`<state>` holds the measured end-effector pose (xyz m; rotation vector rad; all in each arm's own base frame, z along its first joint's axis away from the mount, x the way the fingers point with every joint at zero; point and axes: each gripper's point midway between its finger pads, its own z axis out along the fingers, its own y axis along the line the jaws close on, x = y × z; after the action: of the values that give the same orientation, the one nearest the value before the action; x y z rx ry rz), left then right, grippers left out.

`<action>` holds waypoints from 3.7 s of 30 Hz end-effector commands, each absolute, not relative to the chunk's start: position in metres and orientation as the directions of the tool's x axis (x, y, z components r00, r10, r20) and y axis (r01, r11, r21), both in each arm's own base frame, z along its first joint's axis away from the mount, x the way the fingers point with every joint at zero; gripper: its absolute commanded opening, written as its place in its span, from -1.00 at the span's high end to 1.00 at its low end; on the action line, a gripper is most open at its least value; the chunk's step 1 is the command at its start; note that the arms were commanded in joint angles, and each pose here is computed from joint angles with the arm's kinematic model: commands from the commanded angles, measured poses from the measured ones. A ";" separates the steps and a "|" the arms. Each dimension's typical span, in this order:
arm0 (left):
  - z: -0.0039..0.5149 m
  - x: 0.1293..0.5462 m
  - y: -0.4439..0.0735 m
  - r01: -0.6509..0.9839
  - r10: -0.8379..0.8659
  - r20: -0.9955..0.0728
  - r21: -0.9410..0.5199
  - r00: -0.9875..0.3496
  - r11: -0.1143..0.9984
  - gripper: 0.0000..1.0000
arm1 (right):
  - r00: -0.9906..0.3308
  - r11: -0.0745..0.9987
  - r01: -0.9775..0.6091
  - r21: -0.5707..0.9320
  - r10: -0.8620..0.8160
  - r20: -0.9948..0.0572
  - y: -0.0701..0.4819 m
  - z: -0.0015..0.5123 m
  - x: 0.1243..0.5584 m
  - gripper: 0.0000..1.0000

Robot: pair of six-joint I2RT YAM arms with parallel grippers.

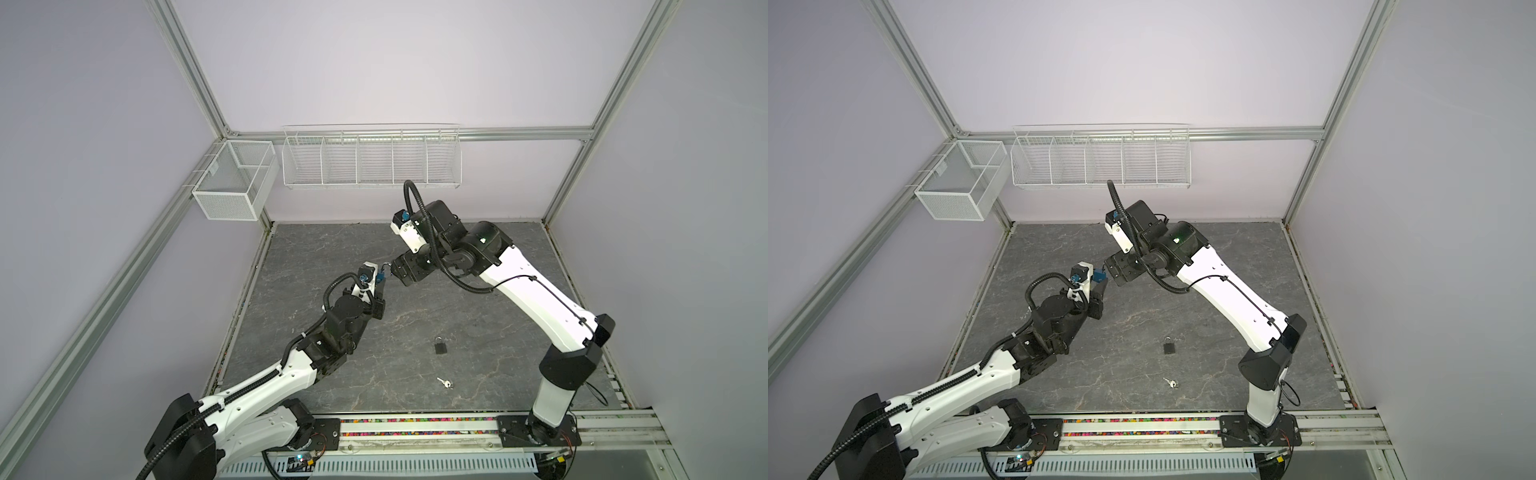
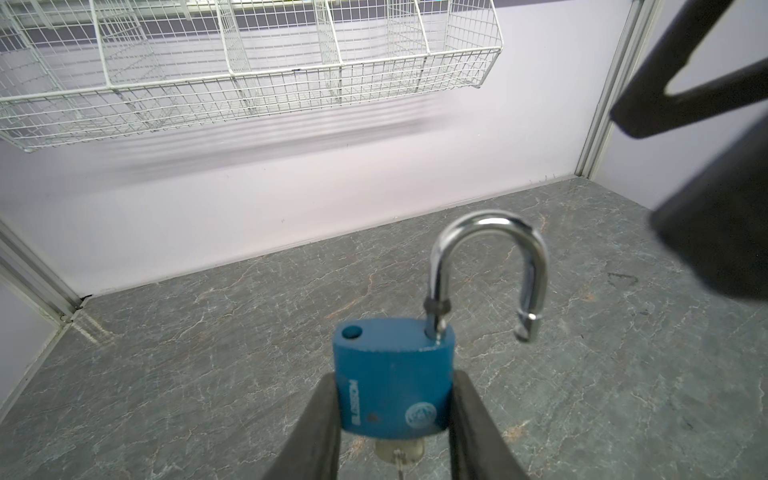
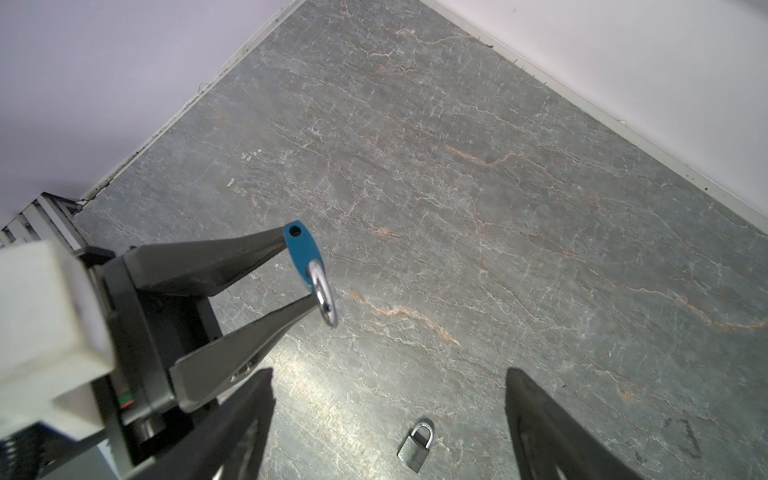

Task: Unlock with the key

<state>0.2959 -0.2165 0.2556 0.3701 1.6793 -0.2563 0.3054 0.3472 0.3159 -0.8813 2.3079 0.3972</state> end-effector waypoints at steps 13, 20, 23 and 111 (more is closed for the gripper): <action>0.289 0.293 -0.212 0.384 0.022 -0.998 -0.002 -0.059 0.923 1.00 | -0.593 0.733 -0.676 0.075 -0.482 -0.645 0.355 0.310 0.315 -0.76; 0.284 0.291 -0.209 0.375 0.008 -0.997 -0.021 -0.076 0.927 1.00 | -0.597 0.748 -0.663 0.028 -0.505 -0.624 0.341 0.306 0.318 -0.76; 0.284 0.291 -0.207 0.371 0.007 -0.997 -0.024 -0.081 0.928 1.00 | -0.594 0.738 -0.673 0.047 -0.502 -0.629 0.344 0.306 0.315 -0.76; 0.159 0.225 -0.221 0.061 -0.227 -0.465 -0.526 -0.856 0.848 -0.16 | -0.968 0.954 -0.246 0.171 -0.231 -0.102 0.200 0.089 0.127 -0.83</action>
<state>0.2261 -0.2208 0.1568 -0.0964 2.5312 -0.7073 0.1351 0.1965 0.0962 -0.4864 2.9850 0.2449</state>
